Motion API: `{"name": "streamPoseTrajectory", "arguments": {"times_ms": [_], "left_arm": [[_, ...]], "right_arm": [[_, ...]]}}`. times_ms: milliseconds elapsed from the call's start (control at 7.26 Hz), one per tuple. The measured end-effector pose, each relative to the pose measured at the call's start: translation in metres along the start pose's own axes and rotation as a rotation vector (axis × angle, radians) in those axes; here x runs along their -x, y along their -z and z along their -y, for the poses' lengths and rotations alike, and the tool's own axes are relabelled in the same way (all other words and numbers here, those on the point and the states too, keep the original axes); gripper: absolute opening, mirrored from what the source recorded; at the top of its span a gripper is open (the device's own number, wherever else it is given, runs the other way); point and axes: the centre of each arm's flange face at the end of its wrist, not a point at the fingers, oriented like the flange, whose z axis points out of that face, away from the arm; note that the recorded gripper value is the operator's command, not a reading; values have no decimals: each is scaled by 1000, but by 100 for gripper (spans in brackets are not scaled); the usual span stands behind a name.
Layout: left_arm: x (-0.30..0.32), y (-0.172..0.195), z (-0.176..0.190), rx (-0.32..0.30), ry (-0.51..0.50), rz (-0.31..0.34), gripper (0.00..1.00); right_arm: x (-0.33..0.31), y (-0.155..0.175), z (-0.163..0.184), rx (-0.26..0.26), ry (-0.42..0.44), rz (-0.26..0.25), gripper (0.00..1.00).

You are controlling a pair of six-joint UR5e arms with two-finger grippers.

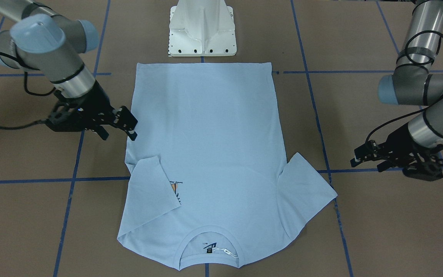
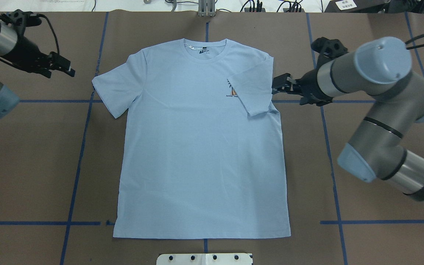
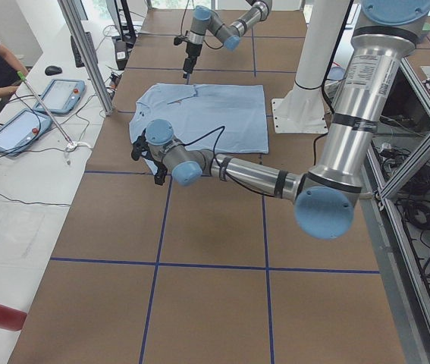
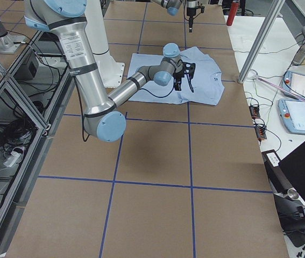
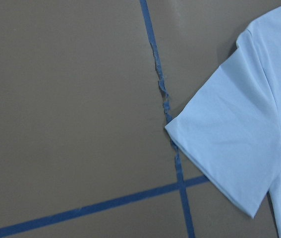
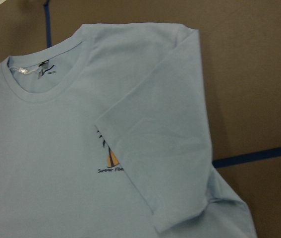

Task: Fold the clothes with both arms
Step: 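Release the folded sleeve and withdraw the right gripper while the left arm approaches, then grasp the sleeve nearest the left gripper and fold it toward the shirt center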

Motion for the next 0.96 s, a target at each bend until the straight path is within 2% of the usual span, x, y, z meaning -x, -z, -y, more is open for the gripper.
{"name": "streamPoseTrajectory", "arguments": {"times_ms": [275, 551, 826, 964], "left_arm": [[-36, -50, 0, -83, 107, 74, 73], [-47, -73, -4, -157, 153, 129, 68], [-50, -91, -9, -180, 153, 166, 62], [-54, -98, -11, -177, 149, 173, 42]], "right_arm": [[-55, 21, 7, -8, -38, -42, 99], [-69, 23, 9, -15, -51, -60, 100], [-73, 20, 9, -16, -54, -67, 100], [-73, 20, 10, -16, -55, -69, 100]]}}
